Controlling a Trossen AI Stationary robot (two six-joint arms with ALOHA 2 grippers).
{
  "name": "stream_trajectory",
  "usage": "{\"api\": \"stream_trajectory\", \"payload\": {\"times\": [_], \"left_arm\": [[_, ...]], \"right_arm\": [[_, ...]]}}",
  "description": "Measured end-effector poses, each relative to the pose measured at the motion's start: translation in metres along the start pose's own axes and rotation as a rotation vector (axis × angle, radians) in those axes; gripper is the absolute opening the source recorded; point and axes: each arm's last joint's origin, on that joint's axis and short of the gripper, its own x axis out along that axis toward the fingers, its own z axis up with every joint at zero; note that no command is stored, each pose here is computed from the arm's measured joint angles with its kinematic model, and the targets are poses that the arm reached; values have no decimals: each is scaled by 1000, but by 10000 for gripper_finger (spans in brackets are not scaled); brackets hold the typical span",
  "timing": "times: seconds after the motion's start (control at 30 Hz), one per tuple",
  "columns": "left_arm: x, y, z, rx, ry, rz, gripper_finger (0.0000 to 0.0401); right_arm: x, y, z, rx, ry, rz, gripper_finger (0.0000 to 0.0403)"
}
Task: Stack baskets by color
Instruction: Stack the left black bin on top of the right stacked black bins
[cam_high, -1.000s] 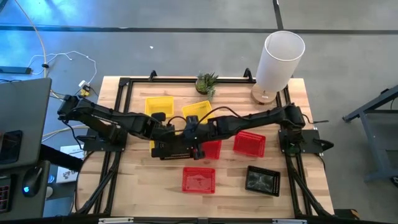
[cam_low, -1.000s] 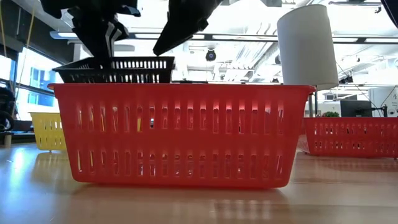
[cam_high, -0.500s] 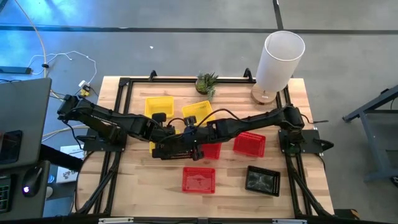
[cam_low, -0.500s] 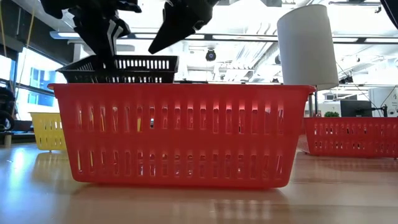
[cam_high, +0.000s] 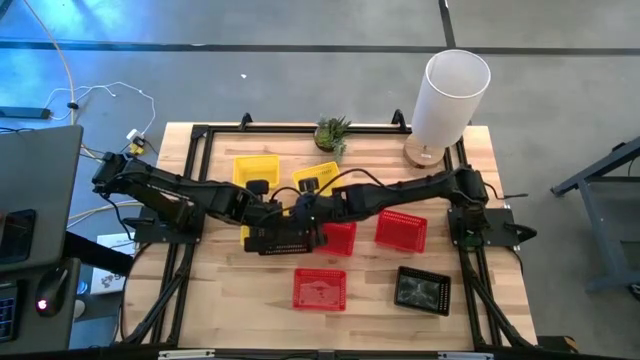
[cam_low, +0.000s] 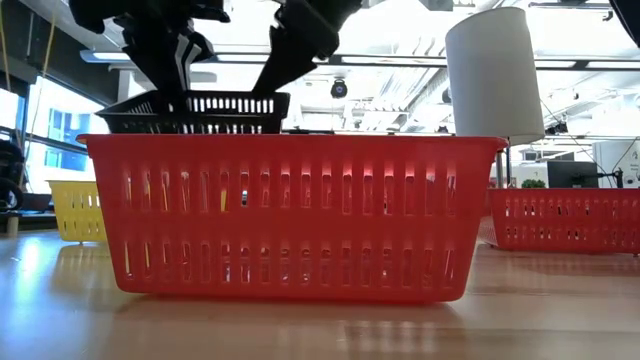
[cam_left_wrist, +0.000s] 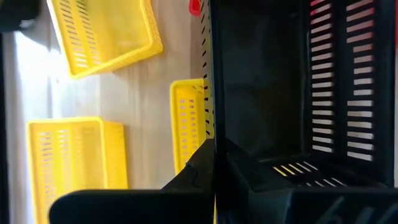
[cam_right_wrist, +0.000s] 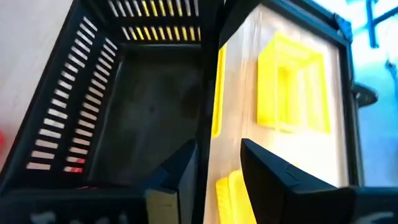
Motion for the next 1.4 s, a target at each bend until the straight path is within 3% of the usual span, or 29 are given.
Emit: {"api": "stream_trajectory", "payload": {"times": [0.27,0.53,0.77,1.03,1.17,1.4], "left_arm": [[-1,-1,2,57,-29,41,0],[-1,-2,9,102,-96,38,1],[-1,-1,10,97,-108,29,21],[-1,-4,10,117,-105,-42,88],[-1,-5,10,64,-103,-50,119],[-1,-5,10,48,-104,-65,125]], "right_arm": [[1,-2,-4,42,25,38,99],[1,-2,-9,82,63,81,6],[-1,3,-9,97,80,64,2],[-3,7,-13,142,135,83,1],[-3,9,-18,138,188,94,0],[-30,9,-19,156,224,102,0]]}}
